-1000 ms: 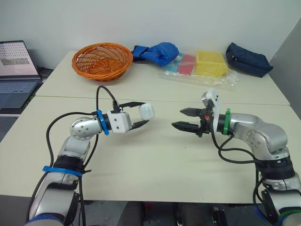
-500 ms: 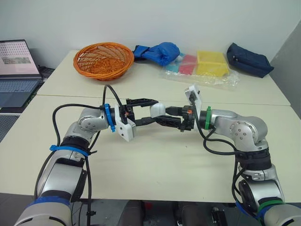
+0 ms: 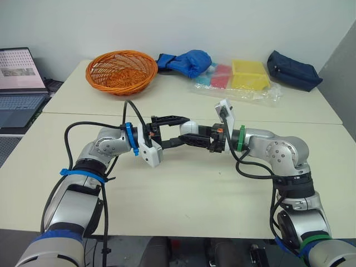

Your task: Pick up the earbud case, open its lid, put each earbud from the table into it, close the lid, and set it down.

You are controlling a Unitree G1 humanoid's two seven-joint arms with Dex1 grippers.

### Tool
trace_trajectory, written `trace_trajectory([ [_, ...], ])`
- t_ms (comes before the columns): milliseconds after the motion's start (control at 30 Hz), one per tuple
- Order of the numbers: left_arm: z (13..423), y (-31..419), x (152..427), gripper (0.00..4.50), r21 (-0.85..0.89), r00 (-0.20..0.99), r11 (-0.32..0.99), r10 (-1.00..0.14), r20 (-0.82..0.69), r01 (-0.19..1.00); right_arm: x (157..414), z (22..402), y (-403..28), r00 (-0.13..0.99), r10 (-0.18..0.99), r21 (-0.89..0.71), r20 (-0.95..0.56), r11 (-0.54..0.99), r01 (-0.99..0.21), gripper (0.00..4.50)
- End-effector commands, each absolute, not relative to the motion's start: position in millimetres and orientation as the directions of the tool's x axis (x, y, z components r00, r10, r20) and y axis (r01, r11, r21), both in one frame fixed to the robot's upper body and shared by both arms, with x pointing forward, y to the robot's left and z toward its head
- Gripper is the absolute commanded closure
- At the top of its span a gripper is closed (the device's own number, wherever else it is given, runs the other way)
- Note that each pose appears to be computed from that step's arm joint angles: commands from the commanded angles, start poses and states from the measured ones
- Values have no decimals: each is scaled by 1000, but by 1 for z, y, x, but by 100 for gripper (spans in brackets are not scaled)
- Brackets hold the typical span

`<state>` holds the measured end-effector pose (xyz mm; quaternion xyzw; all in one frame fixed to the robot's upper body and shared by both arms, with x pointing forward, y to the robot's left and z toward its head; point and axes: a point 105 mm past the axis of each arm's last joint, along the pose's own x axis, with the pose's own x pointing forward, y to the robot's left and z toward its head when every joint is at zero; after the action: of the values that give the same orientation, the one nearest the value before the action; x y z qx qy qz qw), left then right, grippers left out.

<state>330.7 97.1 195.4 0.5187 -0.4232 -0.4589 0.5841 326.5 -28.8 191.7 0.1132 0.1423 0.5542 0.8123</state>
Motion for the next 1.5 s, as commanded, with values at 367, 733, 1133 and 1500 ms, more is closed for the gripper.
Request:
trace_trajectory([
  [367,211,93,331,176,994,202,83,-977,68,69,328,206,-28,358,932,298,-62,359,-884,353],
  [733,211,104,330,0,939,184,-51,-976,-119,339,337,209,-35,420,905,205,-70,425,-882,366],
  [1133,251,93,352,0,539,123,-220,-840,-528,813,346,178,-28,500,817,-329,-288,405,-853,366],
  [1500,228,89,359,249,485,109,-304,-749,-654,820,345,176,-26,518,801,-414,-299,380,-827,366],
])
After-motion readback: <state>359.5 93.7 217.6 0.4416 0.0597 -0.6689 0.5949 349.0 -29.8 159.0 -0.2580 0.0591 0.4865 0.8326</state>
